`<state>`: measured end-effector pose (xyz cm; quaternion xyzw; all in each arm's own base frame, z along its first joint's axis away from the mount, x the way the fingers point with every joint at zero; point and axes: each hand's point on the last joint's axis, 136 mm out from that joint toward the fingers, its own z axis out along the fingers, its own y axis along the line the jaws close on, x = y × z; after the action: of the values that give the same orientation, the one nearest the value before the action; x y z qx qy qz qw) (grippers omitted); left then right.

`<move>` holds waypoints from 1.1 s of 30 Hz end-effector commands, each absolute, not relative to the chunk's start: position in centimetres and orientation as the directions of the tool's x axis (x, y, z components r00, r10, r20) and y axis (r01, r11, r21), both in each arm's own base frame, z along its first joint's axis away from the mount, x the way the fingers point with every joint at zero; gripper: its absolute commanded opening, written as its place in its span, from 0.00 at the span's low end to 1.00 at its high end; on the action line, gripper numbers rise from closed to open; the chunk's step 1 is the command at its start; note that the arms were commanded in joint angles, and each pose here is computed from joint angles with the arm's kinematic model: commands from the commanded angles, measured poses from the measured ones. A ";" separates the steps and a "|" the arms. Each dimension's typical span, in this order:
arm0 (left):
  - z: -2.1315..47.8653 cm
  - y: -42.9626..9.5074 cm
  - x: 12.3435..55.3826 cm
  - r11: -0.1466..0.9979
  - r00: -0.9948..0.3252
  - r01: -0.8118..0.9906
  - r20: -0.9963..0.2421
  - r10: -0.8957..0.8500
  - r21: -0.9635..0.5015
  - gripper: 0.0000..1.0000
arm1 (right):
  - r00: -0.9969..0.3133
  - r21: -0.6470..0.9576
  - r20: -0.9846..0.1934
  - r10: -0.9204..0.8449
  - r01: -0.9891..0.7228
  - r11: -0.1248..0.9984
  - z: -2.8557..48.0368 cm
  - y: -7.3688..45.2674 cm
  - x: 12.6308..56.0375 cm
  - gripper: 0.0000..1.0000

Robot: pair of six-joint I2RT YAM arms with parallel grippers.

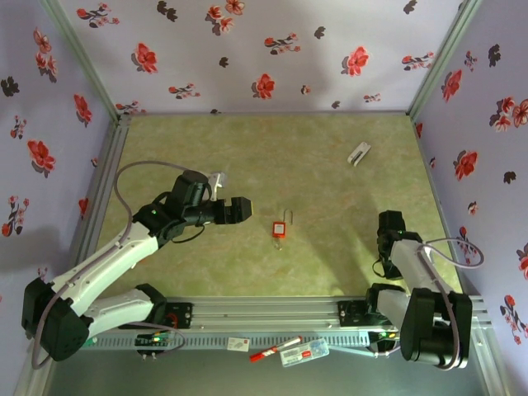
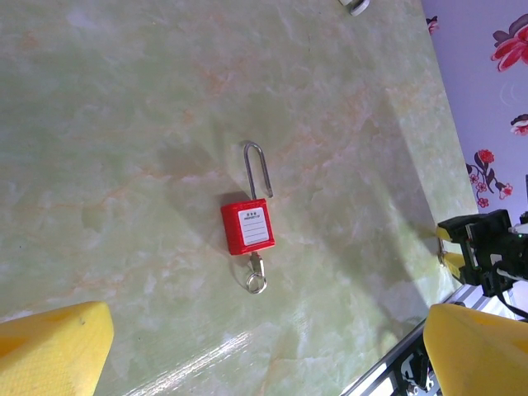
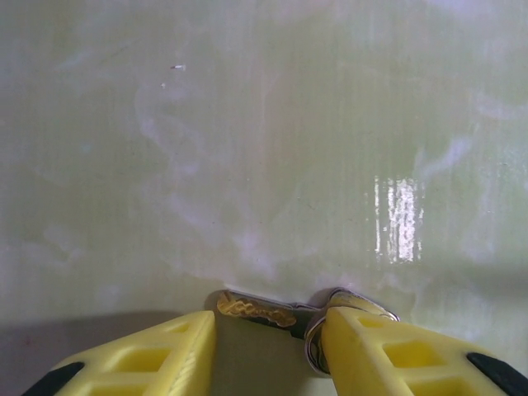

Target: Unlock with the key

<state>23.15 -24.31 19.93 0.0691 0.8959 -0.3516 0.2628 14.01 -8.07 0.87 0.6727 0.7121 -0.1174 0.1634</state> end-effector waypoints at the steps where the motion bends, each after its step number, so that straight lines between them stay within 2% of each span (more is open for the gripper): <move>1: 20.5 -24.1 23.3 0.746 -0.849 0.305 -0.524 -0.068 -0.592 0.97 | -0.049 0.284 -0.200 0.979 0.953 0.106 -0.9 -4.3 19.6 0.42; 9: 20.2 -23.8 23.2 0.750 -0.851 0.298 -0.521 -0.072 -0.590 0.97 | -0.131 0.392 -0.187 0.974 0.899 0.196 0.0 -1.4 25.3 0.44; 15: 20.2 -23.5 23.1 0.756 -0.846 0.294 -0.527 -0.079 -0.585 0.97 | -0.268 0.394 -0.162 0.950 0.865 0.311 -1.0 2.8 28.1 0.45; 23: 20.6 -23.4 23.3 0.751 -0.834 0.293 -0.542 -0.102 -0.592 0.97 | -0.449 0.375 -0.150 0.881 0.799 0.471 0.5 5.3 29.1 0.48; 33: 21.3 -23.4 23.5 0.740 -0.819 0.302 -0.561 -0.121 -0.601 0.97 | -0.657 0.254 -0.197 0.727 0.682 0.686 6.8 5.1 28.5 0.59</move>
<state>23.08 -23.82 20.71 0.0633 0.8899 -0.3546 0.2798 30.68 5.42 5.24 0.4357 0.8764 0.1129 0.1714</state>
